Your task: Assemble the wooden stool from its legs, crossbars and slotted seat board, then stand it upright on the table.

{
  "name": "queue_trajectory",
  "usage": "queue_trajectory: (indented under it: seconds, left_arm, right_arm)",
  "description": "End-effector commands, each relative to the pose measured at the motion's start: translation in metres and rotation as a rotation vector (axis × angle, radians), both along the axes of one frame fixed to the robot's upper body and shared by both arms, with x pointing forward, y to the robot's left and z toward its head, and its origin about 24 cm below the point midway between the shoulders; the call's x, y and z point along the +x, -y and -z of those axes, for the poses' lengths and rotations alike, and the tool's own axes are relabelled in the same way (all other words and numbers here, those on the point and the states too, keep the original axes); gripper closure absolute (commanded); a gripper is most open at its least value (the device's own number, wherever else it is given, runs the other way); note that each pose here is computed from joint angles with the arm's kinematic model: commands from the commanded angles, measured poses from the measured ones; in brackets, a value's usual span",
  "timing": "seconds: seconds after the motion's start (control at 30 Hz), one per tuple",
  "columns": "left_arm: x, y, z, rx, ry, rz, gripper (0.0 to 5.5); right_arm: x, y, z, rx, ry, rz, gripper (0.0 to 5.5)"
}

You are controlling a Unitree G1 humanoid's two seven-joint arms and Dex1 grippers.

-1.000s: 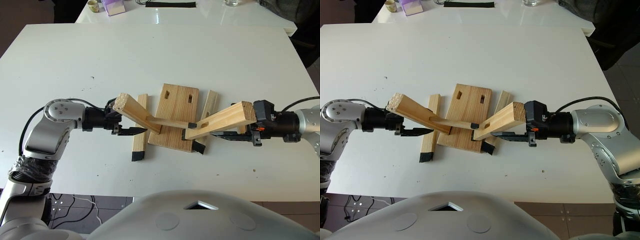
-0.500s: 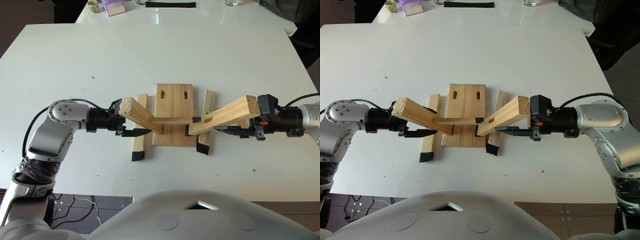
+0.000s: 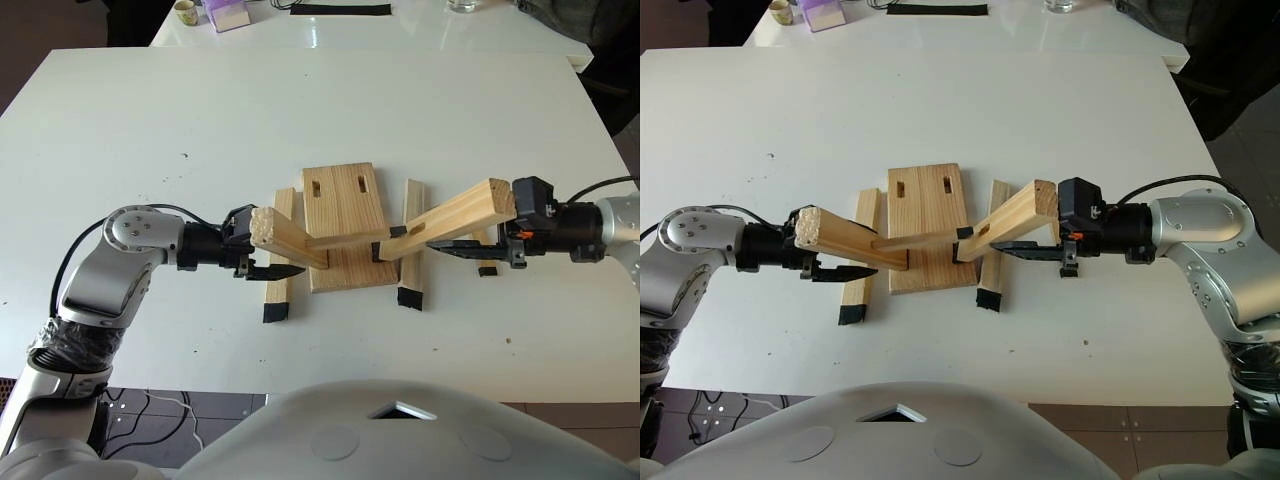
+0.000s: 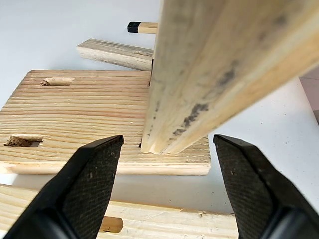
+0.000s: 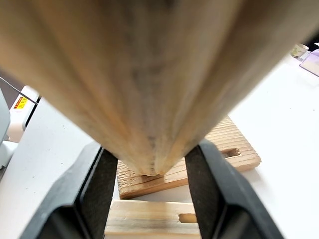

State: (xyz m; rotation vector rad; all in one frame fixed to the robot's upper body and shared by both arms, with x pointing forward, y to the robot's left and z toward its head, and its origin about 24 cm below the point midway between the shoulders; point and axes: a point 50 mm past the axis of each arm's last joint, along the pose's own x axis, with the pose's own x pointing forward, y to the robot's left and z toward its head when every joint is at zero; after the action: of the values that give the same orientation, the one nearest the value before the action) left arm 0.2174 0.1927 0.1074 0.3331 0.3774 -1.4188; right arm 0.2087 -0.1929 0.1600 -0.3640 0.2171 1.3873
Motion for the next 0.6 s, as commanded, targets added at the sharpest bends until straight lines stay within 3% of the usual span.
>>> queue_trajectory:
  seconds: [0.03, 0.6]
  left_arm:
    - [0.0003, 0.0008, -0.0008, 0.021, 0.008, 0.017, 2.14]
    - [-0.0059, 0.0009, 0.0055, 0.038, -0.007, 0.021, 2.14]
  right_arm:
    - [-0.0014, 0.0024, 0.0158, -0.091, -0.063, 0.014, 3.50]
    - [0.0065, 0.0041, 0.0161, -0.226, -0.003, -0.110, 3.50]
